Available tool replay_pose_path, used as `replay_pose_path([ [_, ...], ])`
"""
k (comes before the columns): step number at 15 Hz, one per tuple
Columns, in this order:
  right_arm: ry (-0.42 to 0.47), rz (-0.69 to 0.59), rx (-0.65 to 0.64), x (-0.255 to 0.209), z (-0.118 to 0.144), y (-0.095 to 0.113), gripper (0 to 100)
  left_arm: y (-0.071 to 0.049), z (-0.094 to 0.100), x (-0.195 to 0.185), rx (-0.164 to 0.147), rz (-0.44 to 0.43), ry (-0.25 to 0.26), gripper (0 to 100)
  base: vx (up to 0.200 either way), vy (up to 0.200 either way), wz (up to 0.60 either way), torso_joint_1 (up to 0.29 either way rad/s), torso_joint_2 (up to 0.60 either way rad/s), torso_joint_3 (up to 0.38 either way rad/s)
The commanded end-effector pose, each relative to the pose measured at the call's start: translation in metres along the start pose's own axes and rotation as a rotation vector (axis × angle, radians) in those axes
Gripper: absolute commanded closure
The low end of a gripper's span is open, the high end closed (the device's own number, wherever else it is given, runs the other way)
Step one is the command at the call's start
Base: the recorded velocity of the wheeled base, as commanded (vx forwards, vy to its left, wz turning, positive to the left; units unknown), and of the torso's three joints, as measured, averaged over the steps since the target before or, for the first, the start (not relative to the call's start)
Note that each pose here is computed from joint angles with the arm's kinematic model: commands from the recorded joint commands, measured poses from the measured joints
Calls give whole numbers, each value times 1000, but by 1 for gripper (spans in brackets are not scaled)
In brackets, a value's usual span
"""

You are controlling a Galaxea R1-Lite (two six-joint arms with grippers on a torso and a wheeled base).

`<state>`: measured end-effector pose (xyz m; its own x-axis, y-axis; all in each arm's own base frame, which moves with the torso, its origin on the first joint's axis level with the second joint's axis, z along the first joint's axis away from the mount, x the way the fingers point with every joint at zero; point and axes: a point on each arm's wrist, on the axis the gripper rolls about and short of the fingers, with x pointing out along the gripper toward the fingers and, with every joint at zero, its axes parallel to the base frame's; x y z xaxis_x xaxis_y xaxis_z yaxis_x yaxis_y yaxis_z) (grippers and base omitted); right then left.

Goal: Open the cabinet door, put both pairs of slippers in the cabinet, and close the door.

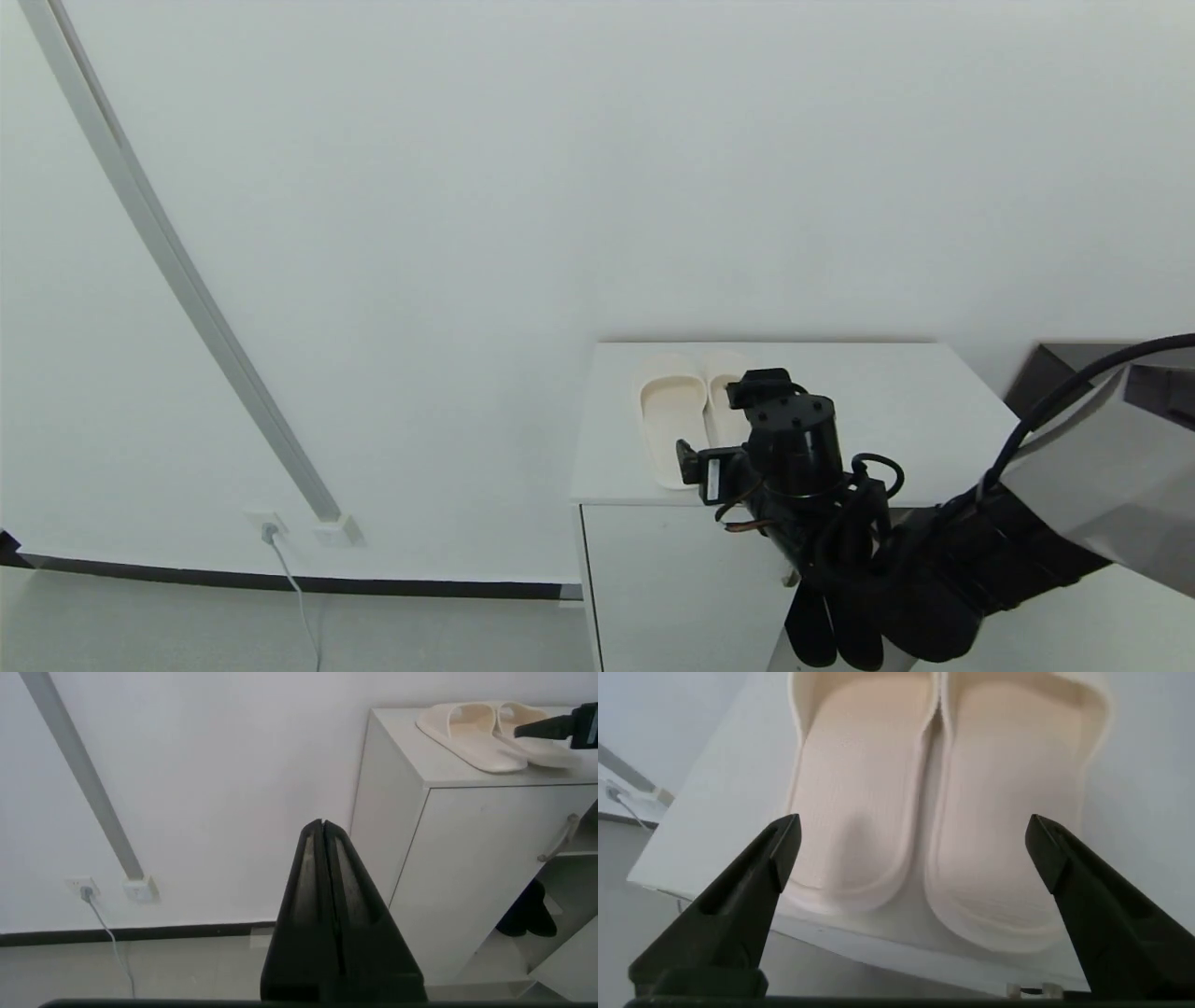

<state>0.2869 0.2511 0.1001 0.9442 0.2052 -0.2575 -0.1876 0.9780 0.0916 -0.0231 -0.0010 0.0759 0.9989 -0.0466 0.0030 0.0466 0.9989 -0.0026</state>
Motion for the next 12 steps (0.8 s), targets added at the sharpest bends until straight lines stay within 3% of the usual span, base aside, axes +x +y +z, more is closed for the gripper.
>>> replay_pose_path([
  [1,15,-13,-10,14,-10,1,0,0,0,0,0,1,1,100,0,0,0,0,0,0],
  [12,-40,-39,15,52,-1,2,0,0,0,0,0,1,1,100,0,0,0,0,0,0],
])
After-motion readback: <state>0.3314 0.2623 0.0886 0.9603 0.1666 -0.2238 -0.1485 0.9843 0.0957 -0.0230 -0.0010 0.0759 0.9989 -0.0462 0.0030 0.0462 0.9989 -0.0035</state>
